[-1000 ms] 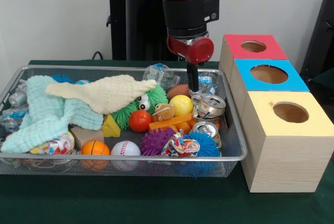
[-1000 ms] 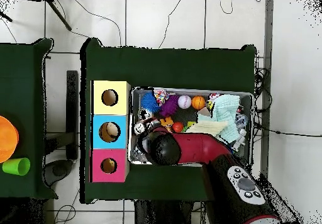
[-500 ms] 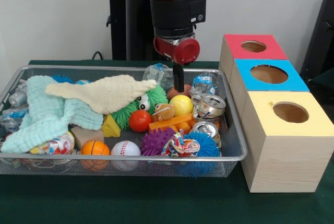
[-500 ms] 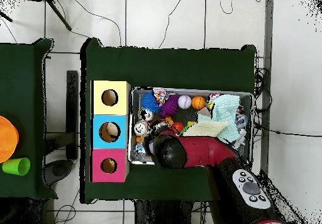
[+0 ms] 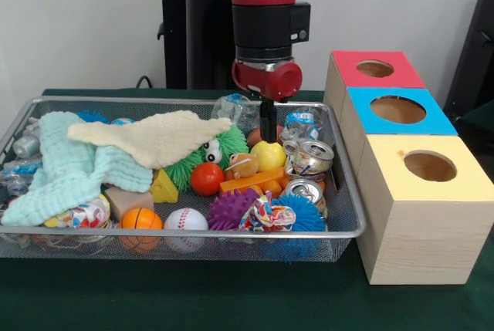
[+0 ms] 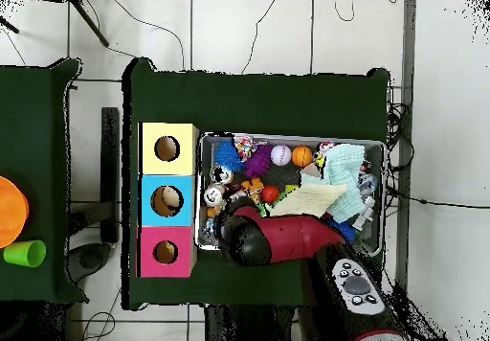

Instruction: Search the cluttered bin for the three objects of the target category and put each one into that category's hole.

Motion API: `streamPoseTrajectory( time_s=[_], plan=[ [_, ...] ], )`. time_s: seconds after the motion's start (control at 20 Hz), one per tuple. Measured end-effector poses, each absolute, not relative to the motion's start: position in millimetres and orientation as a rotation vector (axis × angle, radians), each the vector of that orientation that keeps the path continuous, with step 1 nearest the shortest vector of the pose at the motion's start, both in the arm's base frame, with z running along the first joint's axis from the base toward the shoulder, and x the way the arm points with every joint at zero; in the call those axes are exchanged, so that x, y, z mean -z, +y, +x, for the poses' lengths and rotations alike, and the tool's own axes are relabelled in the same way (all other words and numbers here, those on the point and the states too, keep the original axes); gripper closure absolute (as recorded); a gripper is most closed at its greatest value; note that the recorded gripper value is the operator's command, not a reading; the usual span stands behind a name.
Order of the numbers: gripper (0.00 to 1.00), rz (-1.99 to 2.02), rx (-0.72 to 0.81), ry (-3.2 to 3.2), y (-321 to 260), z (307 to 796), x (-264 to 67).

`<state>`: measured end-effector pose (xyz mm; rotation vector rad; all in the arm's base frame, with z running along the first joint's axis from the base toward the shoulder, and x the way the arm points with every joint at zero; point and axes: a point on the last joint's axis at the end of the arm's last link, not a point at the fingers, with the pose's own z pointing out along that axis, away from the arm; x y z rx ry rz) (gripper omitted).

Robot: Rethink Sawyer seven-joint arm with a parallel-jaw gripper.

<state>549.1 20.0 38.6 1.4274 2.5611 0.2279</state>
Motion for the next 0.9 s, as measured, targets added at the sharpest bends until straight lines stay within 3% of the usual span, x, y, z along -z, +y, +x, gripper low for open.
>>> streamPoseTrajectory(
  time_s=[0.45, 0.9],
  plan=[
    [1.00, 1.399, -0.237, 2.591, 36, 531, -10],
    [1.00, 1.473, -0.222, 2.561, -3, 525, -3]
  ],
)
